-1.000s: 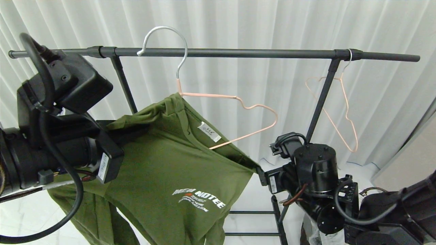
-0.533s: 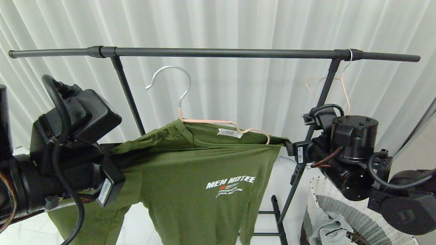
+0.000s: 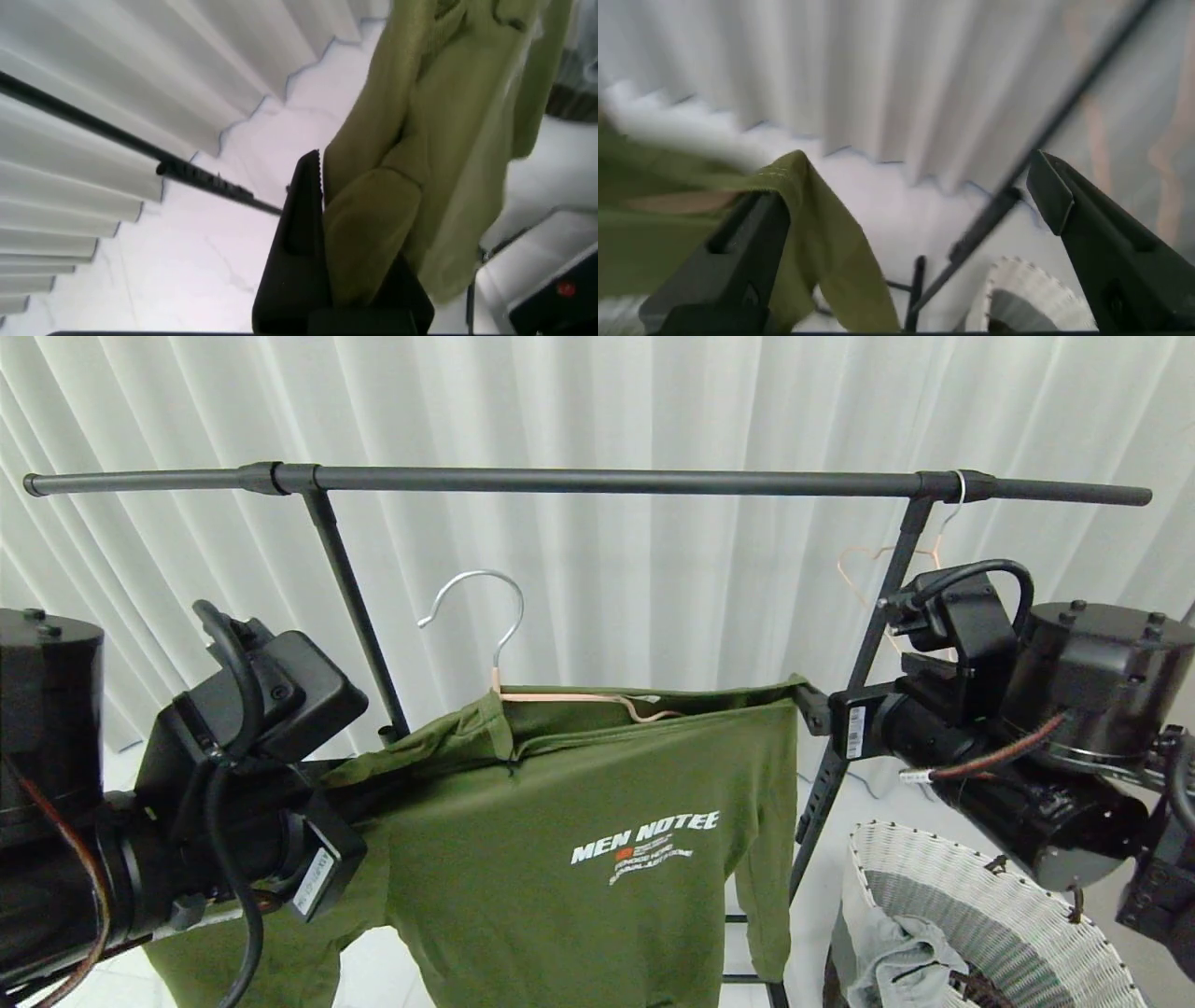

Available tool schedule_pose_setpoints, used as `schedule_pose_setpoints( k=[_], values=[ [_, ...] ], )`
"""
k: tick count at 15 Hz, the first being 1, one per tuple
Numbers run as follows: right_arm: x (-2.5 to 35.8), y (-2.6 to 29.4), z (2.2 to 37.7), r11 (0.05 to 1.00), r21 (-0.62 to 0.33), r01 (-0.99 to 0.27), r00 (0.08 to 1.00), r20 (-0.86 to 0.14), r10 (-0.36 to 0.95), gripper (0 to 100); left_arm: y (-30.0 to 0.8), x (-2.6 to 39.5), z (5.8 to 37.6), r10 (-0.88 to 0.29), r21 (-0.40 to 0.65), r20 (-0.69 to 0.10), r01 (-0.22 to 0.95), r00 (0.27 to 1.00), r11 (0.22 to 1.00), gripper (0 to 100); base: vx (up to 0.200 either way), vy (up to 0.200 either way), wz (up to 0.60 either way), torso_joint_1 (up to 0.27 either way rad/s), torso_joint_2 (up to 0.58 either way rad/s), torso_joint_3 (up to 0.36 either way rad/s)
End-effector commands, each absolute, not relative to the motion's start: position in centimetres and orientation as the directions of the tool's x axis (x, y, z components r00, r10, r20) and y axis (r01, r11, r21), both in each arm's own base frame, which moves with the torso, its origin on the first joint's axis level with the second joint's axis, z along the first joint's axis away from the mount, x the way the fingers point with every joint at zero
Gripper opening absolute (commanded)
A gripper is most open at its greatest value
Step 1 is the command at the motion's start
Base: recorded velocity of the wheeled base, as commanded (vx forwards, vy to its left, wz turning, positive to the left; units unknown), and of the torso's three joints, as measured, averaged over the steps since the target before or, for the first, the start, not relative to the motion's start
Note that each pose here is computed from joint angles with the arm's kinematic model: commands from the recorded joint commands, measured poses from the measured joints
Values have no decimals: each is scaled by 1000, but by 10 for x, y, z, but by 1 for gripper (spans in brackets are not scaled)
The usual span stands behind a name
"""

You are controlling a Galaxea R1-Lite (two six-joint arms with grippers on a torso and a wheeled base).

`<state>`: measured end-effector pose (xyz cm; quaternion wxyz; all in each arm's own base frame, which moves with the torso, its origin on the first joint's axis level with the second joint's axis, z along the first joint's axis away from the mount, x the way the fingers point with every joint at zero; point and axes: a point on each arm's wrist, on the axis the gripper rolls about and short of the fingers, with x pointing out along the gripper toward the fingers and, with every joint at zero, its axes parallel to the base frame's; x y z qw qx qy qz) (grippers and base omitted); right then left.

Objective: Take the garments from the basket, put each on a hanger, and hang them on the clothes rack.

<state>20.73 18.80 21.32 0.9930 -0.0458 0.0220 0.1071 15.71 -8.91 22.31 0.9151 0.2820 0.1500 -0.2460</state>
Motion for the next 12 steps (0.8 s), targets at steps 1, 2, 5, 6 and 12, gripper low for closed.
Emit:
schedule_pose_setpoints(
  k=[1,2,5,6,12],
  values=[
    [178,193,209,924,-132,-359,933,-72,352,100,-91,160,223,-373,431,-406,534,834,727,0,0,0,0,0,0,0],
    [171,191,206,891,-166,-423,906,-83,415,100,-91,160,224,-375,426,-396,529,838,734,0,0,0,0,0,0,0],
    [165,184,215,831,-216,-514,856,-58,514,100,-89,158,219,-369,408,-403,526,837,746,0,0,0,0,0,0,0],
    [163,183,218,820,-219,-528,846,-57,530,100,-89,158,217,-372,406,-399,525,838,748,0,0,0,0,0,0,0],
    [164,174,254,584,-299,-755,648,-198,736,100,-94,158,219,-541,377,-294,616,788,692,0,0,0,0,0,0,0]
  ],
)
